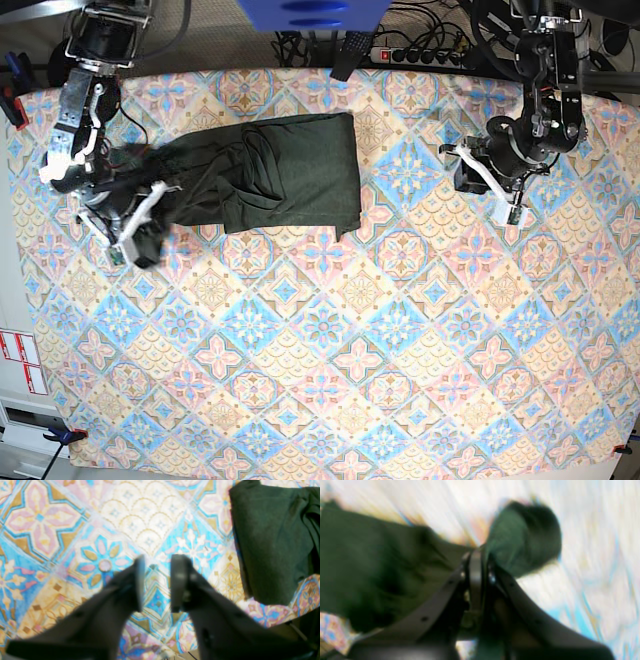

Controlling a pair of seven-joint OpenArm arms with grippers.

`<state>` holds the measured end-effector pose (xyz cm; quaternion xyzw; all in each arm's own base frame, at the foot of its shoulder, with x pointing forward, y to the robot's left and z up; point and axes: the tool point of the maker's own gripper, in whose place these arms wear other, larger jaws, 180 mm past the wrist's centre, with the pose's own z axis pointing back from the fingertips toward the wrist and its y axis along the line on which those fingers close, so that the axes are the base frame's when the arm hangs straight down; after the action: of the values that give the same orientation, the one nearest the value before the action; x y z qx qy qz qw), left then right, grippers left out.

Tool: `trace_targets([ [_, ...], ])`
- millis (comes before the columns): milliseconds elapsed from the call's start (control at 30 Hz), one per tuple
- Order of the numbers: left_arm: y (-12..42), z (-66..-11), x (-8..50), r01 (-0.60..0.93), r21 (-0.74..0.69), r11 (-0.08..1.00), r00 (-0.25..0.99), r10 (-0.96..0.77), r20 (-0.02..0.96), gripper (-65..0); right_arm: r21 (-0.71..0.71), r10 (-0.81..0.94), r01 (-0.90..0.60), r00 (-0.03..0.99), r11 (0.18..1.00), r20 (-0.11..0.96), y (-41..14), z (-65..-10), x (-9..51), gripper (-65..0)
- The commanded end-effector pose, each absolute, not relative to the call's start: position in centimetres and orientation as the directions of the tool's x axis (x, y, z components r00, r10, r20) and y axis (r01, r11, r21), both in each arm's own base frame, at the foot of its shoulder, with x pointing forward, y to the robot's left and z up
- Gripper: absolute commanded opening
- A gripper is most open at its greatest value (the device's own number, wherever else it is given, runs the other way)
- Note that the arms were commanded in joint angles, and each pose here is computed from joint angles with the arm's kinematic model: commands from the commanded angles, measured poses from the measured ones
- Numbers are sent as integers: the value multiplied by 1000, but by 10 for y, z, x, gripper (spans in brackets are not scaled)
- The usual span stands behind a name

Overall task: Fold the T-shirt properly
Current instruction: 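Fold the strip's other end onto the bundle with the right gripper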

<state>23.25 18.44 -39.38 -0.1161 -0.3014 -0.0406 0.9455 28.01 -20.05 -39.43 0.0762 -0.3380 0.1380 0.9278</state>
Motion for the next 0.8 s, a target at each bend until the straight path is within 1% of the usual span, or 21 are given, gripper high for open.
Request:
trace_targets([
  [0,191,-384,240,142,-183,973,791,0,612,-513,28,235,-321,750,947,618,-204,-398,269,-650],
  [100,200,-382,241,119,-173,978,788,13,616,-514,41,264,-372,727,927,635,-179,-394,271,-650],
  [367,217,-379,241,81,-154,985,781,34,624,-514,30,323,-455,675,890,663,-148,-381,275,-650],
  [767,218,-378,241,79,-153,985,781,34,624,-514,13,394,-563,596,826,700,-107,-365,275,-650],
])
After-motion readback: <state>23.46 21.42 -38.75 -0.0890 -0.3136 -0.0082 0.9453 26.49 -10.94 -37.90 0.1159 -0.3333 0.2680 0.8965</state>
